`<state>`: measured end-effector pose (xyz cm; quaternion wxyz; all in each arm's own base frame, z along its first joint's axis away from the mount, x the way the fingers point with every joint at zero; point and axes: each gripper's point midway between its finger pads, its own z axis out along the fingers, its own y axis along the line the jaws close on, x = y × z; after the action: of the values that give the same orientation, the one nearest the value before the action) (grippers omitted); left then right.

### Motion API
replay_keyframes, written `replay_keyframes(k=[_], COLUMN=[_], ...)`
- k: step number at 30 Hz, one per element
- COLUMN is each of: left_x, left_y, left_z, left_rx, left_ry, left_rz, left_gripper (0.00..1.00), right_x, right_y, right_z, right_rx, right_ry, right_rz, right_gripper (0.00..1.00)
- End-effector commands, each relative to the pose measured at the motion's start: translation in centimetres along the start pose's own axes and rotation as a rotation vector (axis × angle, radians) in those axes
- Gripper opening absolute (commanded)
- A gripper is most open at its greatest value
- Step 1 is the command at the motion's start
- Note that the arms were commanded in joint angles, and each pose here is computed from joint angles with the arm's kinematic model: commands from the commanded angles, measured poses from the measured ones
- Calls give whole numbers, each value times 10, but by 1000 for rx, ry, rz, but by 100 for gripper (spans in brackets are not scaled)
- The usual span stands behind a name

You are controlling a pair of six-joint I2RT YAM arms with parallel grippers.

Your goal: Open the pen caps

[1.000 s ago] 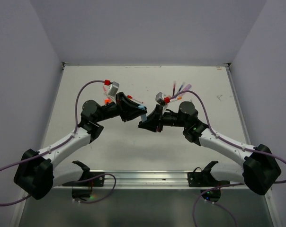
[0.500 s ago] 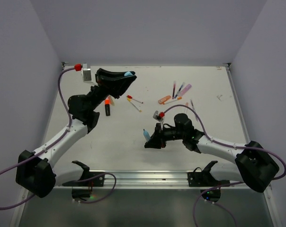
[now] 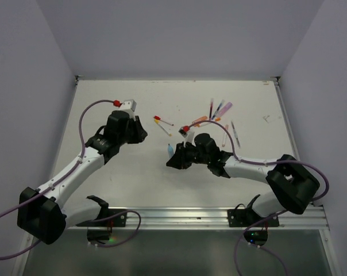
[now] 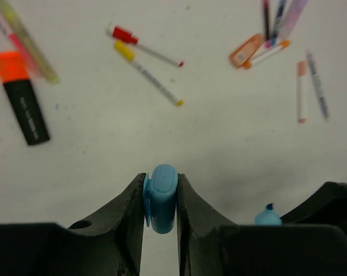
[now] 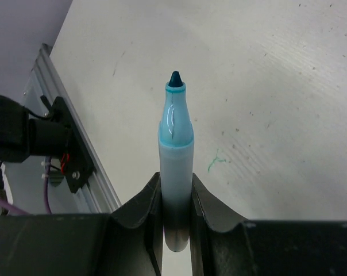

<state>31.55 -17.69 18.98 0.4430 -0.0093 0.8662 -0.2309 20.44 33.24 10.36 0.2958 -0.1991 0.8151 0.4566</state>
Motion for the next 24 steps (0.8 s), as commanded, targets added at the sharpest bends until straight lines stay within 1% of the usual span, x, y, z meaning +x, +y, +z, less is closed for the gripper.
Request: replay_keyframes(k=[1,3,4,6,10,11,13,20,24], left_x=[58,74,78,93,109,112,116,132,143], left_y=[60,76,80,89,99,101,103,111,114], left_z=[-19,-19,-19,-15,-8,-7,-2,6,12], left_rx=[-234,-295,-310,-341,-370,-372,-372,-390,-392], left_ry=[182,221,235,281,341,349,371,424,459], left_rz=[46,45,45,45,51,53,48,33,21], left_gripper=[0,0,0,2,4,4,6,11,18], right_x=[-22,-16,-16,-8,0,8,9,5,8], right_y=[2,7,1,3,5,3,0,-2,-6], right_z=[24,35,44,55,82,89,100,116,120], right_rx=[99,106,146,155,152,162,171,182,191], right_ry=[-76,-63,-63,-49,-14,6,4,-15,-8], right_rz=[35,40,44,54,81,84,99,139,151], right_gripper=[0,0,0,0,0,0,0,0,0])
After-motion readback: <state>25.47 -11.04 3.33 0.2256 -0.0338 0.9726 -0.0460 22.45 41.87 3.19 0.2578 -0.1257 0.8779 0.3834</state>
